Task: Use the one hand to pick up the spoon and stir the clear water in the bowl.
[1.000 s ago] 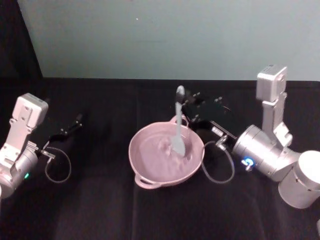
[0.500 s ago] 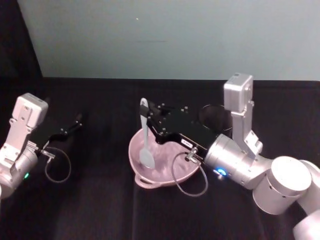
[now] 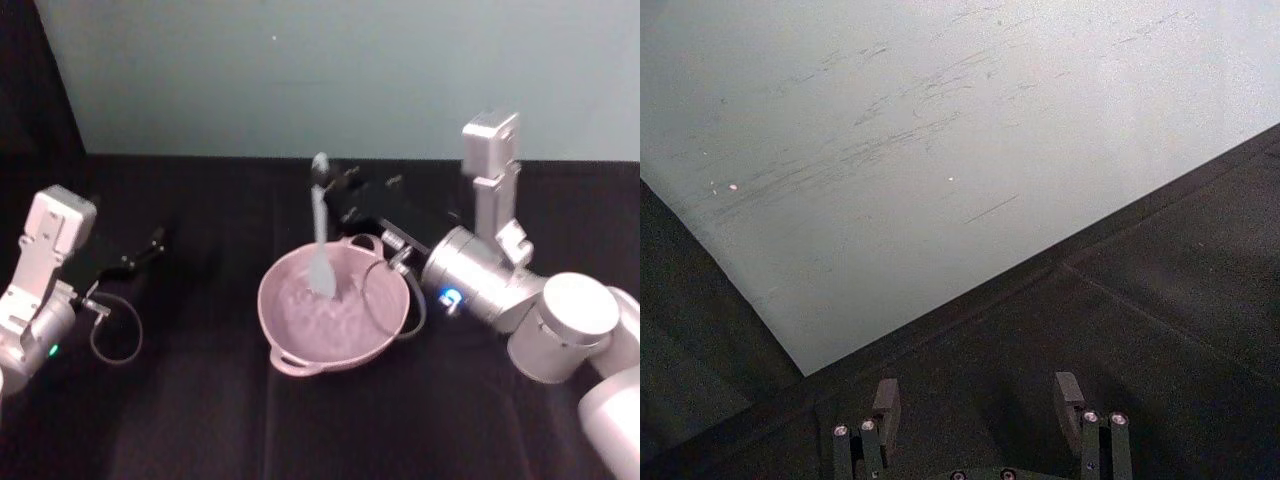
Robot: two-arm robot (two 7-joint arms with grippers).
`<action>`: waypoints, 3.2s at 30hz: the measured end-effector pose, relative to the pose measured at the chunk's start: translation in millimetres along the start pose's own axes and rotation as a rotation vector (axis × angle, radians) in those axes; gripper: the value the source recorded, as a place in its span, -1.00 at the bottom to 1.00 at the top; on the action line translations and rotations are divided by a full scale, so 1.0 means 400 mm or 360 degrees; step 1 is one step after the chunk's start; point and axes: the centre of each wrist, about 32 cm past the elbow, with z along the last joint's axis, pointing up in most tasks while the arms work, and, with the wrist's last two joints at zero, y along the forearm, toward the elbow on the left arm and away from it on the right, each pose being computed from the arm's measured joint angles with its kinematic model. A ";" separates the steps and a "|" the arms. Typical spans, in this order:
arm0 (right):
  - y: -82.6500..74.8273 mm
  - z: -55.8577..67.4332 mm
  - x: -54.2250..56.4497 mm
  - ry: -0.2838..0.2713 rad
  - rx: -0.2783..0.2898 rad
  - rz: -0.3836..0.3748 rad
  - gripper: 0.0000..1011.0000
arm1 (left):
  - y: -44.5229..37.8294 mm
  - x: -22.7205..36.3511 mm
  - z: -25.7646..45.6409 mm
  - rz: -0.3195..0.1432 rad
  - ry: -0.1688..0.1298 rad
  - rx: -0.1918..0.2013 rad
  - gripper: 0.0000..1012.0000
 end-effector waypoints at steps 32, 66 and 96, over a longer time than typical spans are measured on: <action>-0.034 0.003 -0.100 0.0009 -0.0010 0.0167 -0.78 | 0.000 0.000 0.000 0.0000 0.0000 0.0000 1.00; -0.070 0.011 0.030 -0.0011 0.0040 -0.0145 -0.78 | 0.000 0.000 0.000 0.0000 0.0000 0.0000 1.00; -0.013 -0.001 -0.094 0.0019 0.0024 0.0156 -0.78 | 0.000 0.000 0.000 0.0000 0.0000 0.0000 1.00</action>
